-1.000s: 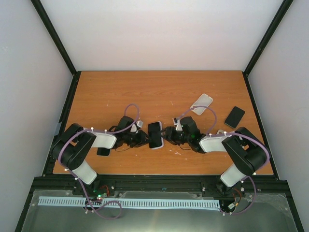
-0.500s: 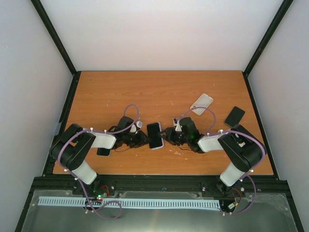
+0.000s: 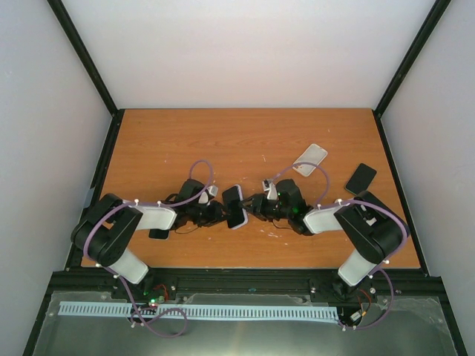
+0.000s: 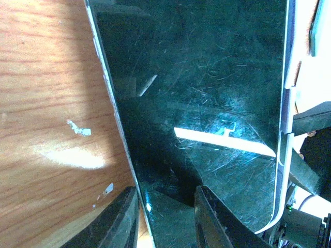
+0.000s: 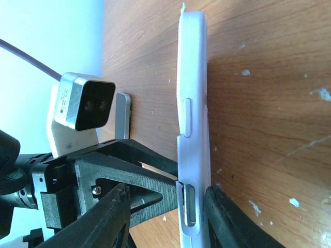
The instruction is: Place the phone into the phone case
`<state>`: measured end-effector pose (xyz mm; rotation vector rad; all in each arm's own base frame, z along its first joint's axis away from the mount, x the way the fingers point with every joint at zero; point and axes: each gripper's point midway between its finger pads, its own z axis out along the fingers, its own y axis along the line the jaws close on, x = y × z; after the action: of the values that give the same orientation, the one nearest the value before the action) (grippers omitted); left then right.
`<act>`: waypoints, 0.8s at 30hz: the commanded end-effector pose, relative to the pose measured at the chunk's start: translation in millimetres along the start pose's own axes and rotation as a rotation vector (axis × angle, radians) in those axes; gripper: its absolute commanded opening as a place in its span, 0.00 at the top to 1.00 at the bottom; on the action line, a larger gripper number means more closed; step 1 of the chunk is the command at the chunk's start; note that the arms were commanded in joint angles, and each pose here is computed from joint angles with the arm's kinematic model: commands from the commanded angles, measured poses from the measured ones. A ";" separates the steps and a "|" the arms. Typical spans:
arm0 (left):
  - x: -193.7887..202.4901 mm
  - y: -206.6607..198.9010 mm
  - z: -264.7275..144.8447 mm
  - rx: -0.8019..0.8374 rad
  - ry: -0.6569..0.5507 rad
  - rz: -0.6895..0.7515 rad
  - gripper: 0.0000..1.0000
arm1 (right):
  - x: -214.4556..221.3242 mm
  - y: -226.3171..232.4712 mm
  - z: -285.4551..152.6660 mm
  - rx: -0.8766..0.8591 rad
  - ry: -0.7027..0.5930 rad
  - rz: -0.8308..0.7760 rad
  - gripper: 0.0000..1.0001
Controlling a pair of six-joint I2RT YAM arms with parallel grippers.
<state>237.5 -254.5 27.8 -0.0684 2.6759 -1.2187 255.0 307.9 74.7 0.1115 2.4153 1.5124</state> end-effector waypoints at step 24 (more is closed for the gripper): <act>4.1 -25.7 1.6 0.110 0.044 0.003 0.67 | 27.9 -8.1 11.0 0.063 0.113 -0.086 0.85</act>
<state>232.9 -258.0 29.3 -0.0896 2.6800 -1.2723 236.0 310.6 51.1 -0.0132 2.5649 1.3793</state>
